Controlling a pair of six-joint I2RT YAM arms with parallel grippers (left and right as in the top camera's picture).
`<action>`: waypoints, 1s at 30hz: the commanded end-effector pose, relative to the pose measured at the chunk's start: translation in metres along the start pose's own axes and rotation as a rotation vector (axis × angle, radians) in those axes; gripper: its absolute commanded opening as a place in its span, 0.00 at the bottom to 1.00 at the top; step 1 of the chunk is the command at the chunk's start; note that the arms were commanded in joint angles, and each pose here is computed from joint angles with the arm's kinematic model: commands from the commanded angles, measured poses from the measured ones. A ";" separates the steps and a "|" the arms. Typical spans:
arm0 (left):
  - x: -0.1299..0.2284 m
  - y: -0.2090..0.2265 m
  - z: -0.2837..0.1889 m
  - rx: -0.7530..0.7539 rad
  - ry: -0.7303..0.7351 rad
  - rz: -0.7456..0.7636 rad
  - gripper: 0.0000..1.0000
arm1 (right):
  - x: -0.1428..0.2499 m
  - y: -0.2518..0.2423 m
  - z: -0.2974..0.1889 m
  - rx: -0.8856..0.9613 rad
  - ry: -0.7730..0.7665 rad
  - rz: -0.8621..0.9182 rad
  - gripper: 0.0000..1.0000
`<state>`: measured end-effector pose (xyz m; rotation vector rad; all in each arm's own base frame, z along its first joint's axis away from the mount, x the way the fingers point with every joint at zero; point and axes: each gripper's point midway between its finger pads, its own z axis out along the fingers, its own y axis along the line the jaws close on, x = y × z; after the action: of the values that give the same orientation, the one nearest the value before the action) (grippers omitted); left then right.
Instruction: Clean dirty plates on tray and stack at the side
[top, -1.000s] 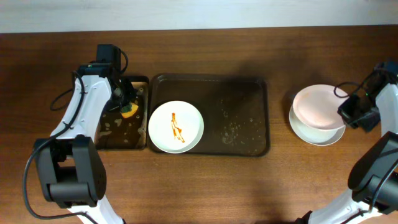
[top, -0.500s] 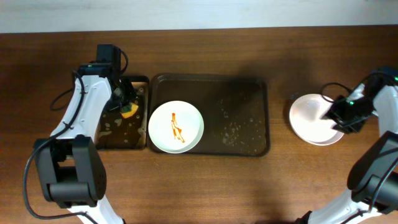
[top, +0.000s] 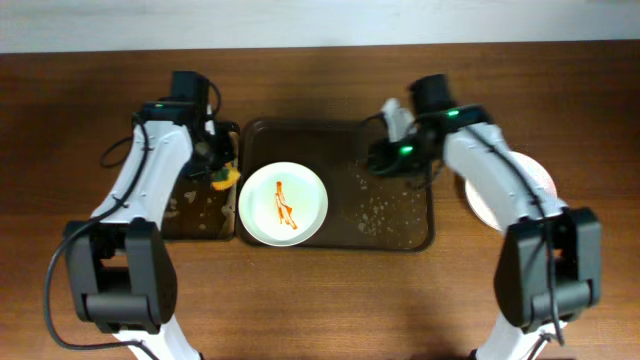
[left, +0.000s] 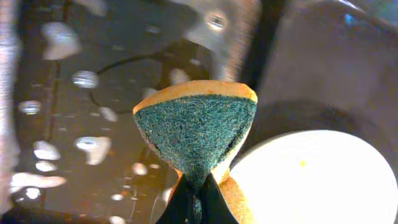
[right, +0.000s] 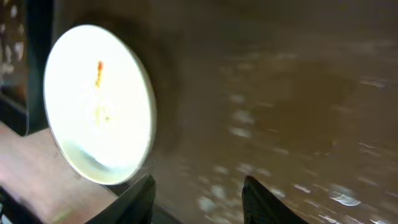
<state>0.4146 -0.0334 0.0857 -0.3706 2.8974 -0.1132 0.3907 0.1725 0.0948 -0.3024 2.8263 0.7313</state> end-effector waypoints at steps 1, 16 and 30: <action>0.012 -0.034 -0.009 0.054 0.000 0.110 0.00 | 0.010 0.015 0.035 0.018 0.062 0.054 0.46; 0.069 -0.075 0.013 0.058 0.103 0.249 0.00 | 0.046 0.038 0.091 0.054 0.200 0.128 0.34; 0.071 -0.087 0.013 0.080 0.089 0.266 0.00 | 0.047 0.046 0.101 0.096 0.180 0.159 0.29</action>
<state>0.3723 -0.1338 0.0601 0.0195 3.0041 -0.1823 0.3472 0.2533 0.0217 -0.1783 3.0729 0.6643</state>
